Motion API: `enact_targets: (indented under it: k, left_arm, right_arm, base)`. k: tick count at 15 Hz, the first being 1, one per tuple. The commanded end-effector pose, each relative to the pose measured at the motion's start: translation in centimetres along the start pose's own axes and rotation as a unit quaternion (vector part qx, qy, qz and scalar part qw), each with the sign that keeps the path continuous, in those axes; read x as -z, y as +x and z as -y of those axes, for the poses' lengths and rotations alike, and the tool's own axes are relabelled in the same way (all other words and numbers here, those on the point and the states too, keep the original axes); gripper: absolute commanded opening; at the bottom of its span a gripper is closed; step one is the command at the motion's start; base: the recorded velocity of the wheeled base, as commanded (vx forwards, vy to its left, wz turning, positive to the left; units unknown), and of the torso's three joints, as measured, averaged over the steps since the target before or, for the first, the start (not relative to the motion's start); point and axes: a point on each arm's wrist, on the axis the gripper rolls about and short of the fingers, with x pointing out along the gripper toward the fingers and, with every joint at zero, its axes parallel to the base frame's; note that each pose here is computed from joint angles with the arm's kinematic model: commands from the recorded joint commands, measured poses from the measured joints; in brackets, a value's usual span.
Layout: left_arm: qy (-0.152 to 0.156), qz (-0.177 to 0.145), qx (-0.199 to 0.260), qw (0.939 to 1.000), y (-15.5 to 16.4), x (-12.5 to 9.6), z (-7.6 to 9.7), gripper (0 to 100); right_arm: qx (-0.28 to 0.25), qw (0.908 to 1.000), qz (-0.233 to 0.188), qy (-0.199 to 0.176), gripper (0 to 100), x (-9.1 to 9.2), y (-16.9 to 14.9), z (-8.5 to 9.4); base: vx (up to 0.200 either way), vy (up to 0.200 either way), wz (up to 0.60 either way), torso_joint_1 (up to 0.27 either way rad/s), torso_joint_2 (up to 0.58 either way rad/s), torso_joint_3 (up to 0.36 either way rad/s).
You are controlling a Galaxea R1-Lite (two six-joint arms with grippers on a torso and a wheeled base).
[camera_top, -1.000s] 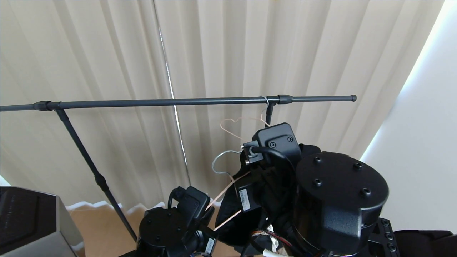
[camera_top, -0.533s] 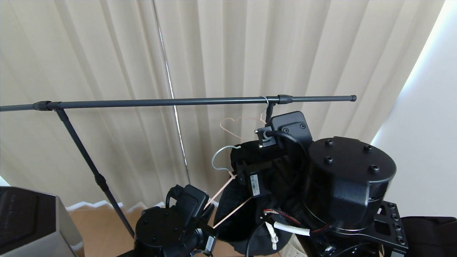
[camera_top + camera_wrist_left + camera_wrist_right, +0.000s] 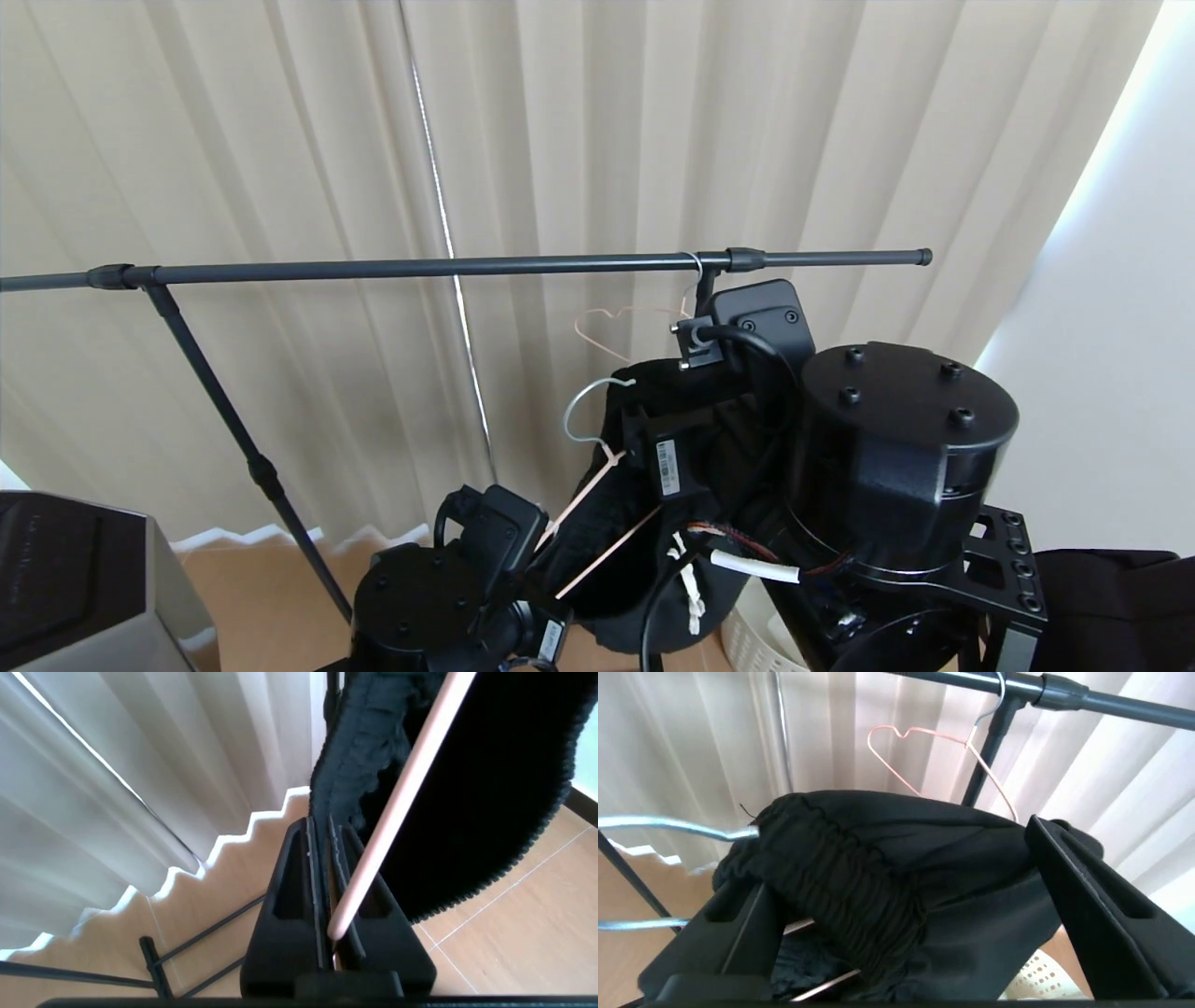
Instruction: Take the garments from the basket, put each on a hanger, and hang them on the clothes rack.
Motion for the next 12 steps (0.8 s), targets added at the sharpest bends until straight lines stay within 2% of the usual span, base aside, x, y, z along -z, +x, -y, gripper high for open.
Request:
enact_targets:
  k: [1, 4, 12]
  left_arm:
    - [0.000, 0.001, 0.000, 1.0000, -0.01, -0.02, 0.01, 0]
    - [-0.007, 0.015, -0.001, 0.9999, 0.02, -0.31, -0.03, 0]
    - [-0.016, 0.018, -0.018, 0.9995, 0.55, -0.56, -0.90, 0]
  right_arm:
    - [0.000, 0.9999, -0.008, -0.009, 100, 0.74, 0.37, -0.43]
    - [0.001, 0.9998, -0.012, -0.015, 100, 1.15, 0.47, -0.55]
    - [0.002, 0.9998, -0.014, -0.017, 100, 1.31, 0.41, -0.47]
  base:
    - [0.000, 0.000, 0.00, 0.000, 0.00, 0.000]
    - [0.000, 0.000, 0.00, 0.000, 0.00, 0.000]
    - [0.000, 0.000, 0.00, 0.000, 0.00, 0.000]
